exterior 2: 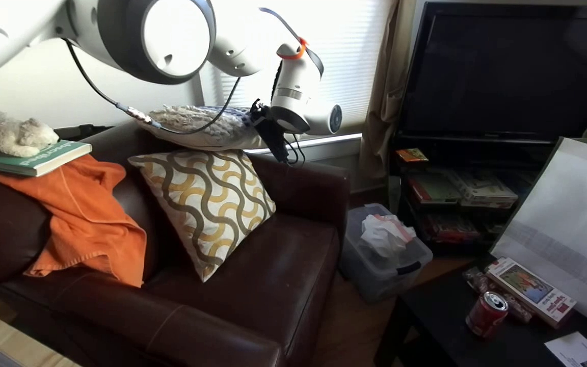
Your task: Place the pillow square onto the chair
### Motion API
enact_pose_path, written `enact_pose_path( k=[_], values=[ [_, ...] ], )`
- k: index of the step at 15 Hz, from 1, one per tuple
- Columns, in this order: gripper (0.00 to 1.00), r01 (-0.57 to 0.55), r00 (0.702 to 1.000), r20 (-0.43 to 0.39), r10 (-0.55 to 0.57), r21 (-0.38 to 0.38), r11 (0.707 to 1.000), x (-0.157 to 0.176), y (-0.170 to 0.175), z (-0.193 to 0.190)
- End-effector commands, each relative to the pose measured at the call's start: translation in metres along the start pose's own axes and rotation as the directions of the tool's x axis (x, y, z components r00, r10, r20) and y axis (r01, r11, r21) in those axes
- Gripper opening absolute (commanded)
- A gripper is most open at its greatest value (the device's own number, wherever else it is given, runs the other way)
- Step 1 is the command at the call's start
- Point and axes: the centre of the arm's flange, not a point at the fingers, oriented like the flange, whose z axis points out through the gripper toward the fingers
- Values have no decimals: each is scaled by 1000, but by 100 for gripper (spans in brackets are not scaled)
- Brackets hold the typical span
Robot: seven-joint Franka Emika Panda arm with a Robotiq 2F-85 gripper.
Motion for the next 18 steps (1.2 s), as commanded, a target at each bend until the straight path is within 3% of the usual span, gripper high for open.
enact_pose_path(
  k=[1,3,5,6,8,9,12,18],
  values=[
    [2,26,997,72,-21,-57,998,-43,-44,-63],
    [3,36,993,120,-24,-97,995,-54,-53,-87],
    [3,55,995,88,-47,-93,994,-62,-66,-110],
    [11,20,996,86,-10,-106,994,-33,-18,-82],
    [11,29,996,86,-19,-118,993,-40,-31,-95],
    [3,28,996,86,-18,-121,992,-42,-35,-98],
    [3,25,998,61,-11,-229,973,-48,-40,-127],
    [3,15,998,-48,-39,-418,908,-49,-62,-228]
  ],
)
